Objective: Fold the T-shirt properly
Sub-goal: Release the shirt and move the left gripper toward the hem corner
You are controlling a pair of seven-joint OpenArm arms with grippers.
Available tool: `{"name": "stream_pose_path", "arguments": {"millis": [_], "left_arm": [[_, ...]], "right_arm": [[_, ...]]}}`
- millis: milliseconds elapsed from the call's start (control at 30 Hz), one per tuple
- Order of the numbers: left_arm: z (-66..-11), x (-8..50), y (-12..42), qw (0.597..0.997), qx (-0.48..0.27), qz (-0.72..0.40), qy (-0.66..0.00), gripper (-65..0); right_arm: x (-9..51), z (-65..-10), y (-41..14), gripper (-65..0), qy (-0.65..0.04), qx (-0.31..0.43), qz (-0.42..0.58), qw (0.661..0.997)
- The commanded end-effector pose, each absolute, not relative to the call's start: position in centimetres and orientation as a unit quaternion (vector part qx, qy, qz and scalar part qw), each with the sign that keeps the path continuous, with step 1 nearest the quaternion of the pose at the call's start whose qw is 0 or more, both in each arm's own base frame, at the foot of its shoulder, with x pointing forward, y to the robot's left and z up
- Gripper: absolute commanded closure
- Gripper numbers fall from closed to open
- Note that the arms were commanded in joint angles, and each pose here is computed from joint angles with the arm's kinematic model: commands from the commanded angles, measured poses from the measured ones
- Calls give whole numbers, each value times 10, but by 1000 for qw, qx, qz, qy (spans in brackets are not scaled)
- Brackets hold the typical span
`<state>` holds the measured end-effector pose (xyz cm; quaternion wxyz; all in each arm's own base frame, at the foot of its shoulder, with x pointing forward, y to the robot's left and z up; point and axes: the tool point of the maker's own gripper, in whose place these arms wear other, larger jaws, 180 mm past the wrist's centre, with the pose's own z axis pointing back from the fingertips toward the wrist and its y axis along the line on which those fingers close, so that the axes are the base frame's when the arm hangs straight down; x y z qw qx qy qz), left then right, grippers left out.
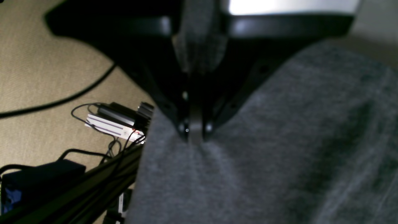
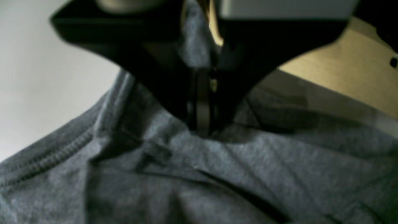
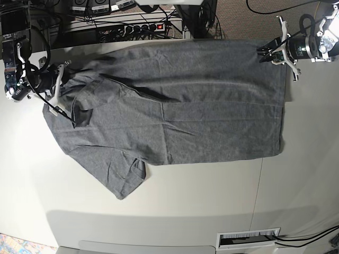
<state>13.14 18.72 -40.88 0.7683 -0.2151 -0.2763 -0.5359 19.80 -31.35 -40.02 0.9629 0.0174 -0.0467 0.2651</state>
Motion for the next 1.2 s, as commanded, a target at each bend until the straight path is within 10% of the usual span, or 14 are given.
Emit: {"name": "stream_pose_path", "arguments": {"millis": [0,400,1000,1167], "left_arm": [[-428,114,219,772,-165,-580,-199,0],[-410,139,201,751,-160,-596,-238,0],[-300,249,217,747,-76,-507,-424,-28],[-282,291,240,757,-32,-441,-481,-124]], "right_arm": [[170,-406,-340,0,29,-27,269,962],[184,-398,-340,0,1,-31,269,963],[262,-293,-385,0,-233,-97,177,951],[275,-282,-384,0,-258,-98,170,946]]}}
